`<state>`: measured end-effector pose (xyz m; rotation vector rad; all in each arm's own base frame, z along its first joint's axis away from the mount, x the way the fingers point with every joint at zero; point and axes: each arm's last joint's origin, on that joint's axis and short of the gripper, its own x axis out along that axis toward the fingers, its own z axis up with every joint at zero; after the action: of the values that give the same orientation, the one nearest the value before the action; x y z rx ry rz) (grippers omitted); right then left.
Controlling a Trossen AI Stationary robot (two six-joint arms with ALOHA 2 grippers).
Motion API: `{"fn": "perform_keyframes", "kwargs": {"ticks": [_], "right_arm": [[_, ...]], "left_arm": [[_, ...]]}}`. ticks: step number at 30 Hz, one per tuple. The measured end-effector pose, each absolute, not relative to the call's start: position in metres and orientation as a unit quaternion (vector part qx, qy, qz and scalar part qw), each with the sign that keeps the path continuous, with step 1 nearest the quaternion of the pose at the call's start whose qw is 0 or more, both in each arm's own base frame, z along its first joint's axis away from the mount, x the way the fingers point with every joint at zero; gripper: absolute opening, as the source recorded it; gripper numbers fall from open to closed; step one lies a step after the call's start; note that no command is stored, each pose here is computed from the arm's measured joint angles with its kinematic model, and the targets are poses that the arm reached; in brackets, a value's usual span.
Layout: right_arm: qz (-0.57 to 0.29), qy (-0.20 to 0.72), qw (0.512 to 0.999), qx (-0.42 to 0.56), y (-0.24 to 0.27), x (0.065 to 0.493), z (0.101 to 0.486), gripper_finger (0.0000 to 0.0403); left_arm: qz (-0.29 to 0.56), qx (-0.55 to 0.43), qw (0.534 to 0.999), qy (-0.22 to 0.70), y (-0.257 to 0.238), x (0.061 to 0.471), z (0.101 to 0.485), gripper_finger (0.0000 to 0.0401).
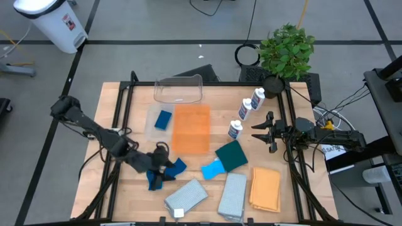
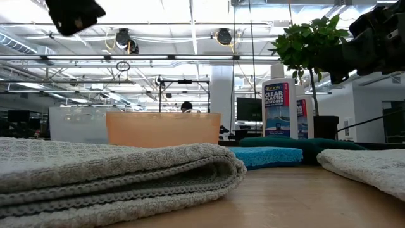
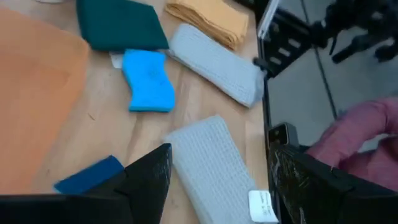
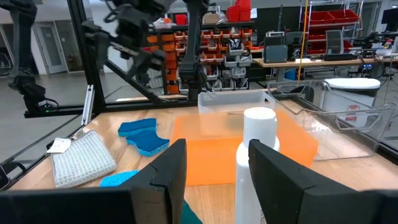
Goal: Pick & Place Kitchen Items
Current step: Put the sponge into the white bin
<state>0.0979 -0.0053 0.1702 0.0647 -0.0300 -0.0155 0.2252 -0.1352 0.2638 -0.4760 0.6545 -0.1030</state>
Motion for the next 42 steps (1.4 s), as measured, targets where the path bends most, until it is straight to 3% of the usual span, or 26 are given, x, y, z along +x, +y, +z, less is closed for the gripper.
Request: {"fn": "perform_keyframes", "kwargs": {"ticks": [8,16,23,31,42], "right_arm": [[-0.008,-0.015,0.999,0.032,-0.005,0.098,0.17,0.0146],[-0.008,-0.015,0.999,0.032,-0.005,0.098,0.17,0.0146],[-0.008,-0.015,0.999,0.032,-0.005,0.098,0.17,0.0146],[-0.008,-0.015,0.999,0.032,-0.005,0.098,0.17,0.0146],[-0.008,-0.015,0.999,0.032,-0.005,0.098,0.17,0.0146]], "left_arm": [[0.024,-0.121,0.89,0.438,-0.159,0.255,0.283,0.0273],[0.04,-0.086,0.833,0.545,-0.165,0.269,0.248,0.0273],[0.074,-0.094,0.818,0.563,-0.158,0.285,0.227,0.0273],[0.121,-0.102,0.764,0.626,-0.145,0.288,0.202,0.0274],[0.154,-0.141,0.74,0.639,-0.133,0.281,0.175,0.0342]]}}
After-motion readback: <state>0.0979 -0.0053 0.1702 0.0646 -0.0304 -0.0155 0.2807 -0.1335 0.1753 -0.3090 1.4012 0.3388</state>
